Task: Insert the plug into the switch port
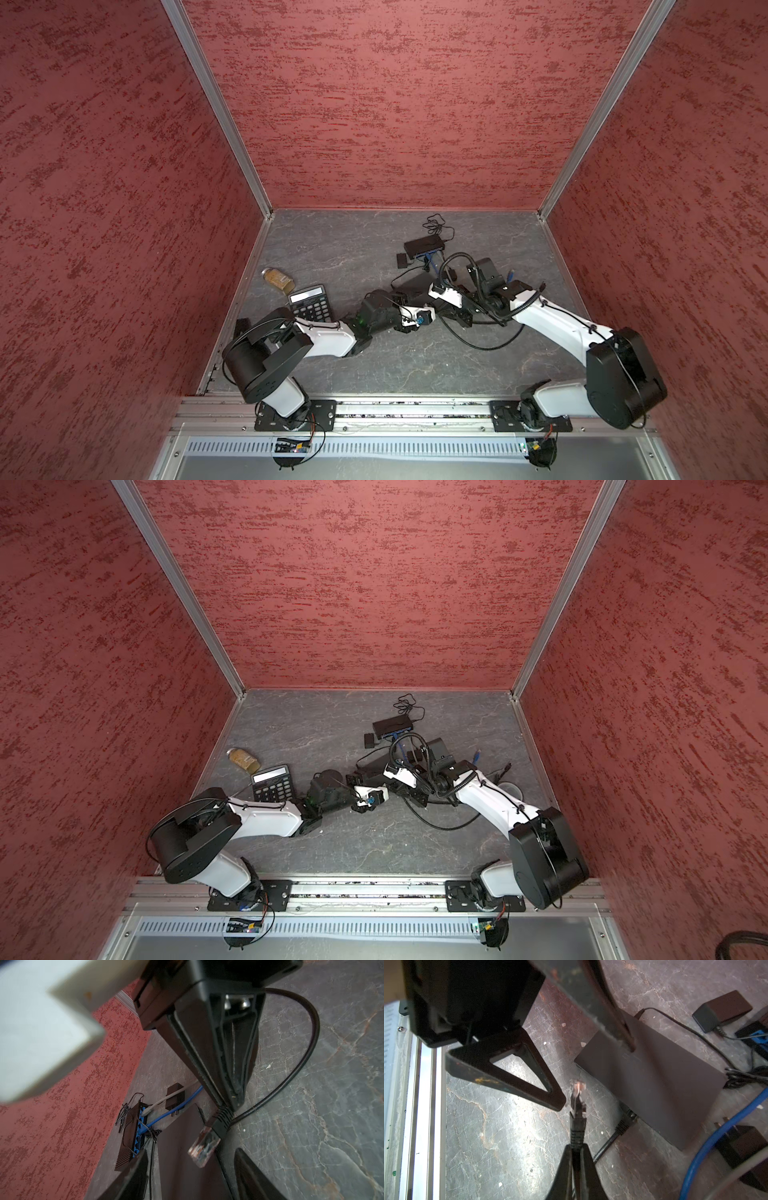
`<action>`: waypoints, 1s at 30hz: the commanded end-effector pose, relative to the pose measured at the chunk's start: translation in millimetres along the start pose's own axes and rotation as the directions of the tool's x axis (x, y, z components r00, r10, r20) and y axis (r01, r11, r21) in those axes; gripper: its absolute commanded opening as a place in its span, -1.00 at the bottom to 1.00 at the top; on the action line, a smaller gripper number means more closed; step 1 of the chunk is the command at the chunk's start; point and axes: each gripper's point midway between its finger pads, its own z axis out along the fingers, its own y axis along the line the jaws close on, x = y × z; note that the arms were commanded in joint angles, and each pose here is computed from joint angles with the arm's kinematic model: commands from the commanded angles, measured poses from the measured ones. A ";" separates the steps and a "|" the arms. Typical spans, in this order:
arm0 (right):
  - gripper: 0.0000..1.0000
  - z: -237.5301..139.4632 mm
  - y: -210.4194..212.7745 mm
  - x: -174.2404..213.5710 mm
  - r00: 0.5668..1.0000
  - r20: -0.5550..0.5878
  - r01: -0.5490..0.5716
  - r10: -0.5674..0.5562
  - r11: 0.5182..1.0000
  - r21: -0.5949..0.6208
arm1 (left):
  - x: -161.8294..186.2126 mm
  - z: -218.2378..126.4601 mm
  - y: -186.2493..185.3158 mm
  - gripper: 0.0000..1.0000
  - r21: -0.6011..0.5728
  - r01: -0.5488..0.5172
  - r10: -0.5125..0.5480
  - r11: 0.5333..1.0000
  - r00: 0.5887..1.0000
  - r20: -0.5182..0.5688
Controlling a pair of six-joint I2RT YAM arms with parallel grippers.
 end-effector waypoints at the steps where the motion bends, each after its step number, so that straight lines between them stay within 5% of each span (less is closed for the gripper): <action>1: -1.00 -3.3 7.0 -10.1 1.000 0.028 0.012 -0.011 0.998 -0.056 | -6.7 3.7 -3.9 0.34 0.036 -0.060 0.059 0.998 0.998 0.028; 30: -1.00 -5.5 9.5 -15.1 1.000 0.001 0.004 -0.004 0.994 -0.108 | -11.2 6.9 -8.1 -0.47 0.044 -0.170 0.168 0.984 0.985 0.050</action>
